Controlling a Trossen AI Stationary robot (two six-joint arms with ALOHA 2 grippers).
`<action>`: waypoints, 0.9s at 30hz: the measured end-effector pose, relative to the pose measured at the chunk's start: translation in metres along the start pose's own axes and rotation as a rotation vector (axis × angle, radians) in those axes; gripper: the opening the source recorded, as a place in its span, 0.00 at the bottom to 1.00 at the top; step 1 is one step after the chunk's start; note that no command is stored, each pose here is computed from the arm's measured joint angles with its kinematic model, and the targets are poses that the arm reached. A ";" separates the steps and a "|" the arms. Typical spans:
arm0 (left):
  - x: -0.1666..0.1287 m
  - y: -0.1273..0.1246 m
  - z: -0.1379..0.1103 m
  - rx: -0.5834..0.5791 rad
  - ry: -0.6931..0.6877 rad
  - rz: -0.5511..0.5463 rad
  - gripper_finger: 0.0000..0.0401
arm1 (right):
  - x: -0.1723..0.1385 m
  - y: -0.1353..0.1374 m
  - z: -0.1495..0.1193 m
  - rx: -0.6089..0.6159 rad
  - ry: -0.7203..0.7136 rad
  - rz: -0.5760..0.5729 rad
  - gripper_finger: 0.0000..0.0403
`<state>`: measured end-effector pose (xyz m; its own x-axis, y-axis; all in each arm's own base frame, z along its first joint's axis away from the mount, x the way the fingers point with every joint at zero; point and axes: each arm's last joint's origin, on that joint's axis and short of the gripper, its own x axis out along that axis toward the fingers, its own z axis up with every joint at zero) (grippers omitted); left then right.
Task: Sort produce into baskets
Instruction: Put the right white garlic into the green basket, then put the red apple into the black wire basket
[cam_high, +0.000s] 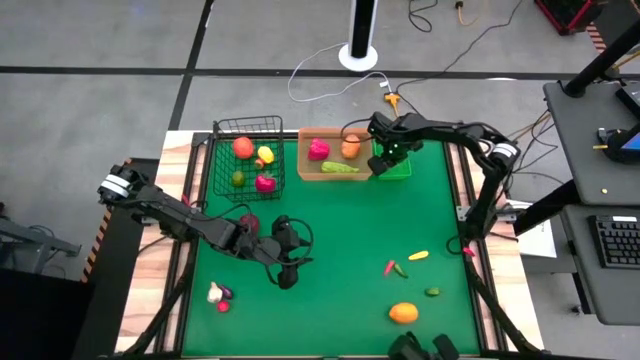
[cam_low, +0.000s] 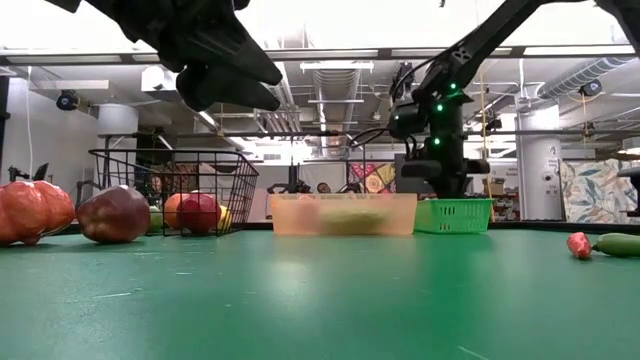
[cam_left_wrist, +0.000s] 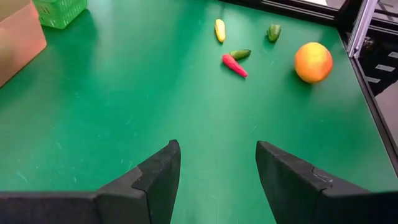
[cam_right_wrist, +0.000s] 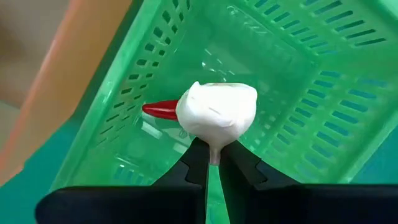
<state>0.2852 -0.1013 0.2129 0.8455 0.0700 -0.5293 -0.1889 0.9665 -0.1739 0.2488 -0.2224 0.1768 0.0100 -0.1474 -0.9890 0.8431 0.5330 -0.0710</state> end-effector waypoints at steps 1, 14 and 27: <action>0.000 0.000 0.000 0.000 -0.001 0.000 0.48 | 0.001 0.000 0.000 0.001 -0.002 0.000 0.07; 0.000 0.001 0.000 -0.016 -0.011 0.021 0.48 | -0.003 0.000 0.004 0.007 -0.040 -0.020 0.34; -0.003 0.006 -0.008 -0.204 0.129 0.114 0.48 | -0.044 0.001 0.002 0.017 -0.157 0.019 0.43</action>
<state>0.2772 -0.0980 0.2065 0.7445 0.1310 -0.6546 -0.3875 0.8833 -0.2639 0.2499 -0.2171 0.2206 0.1089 -0.2668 -0.9576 0.8510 0.5228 -0.0488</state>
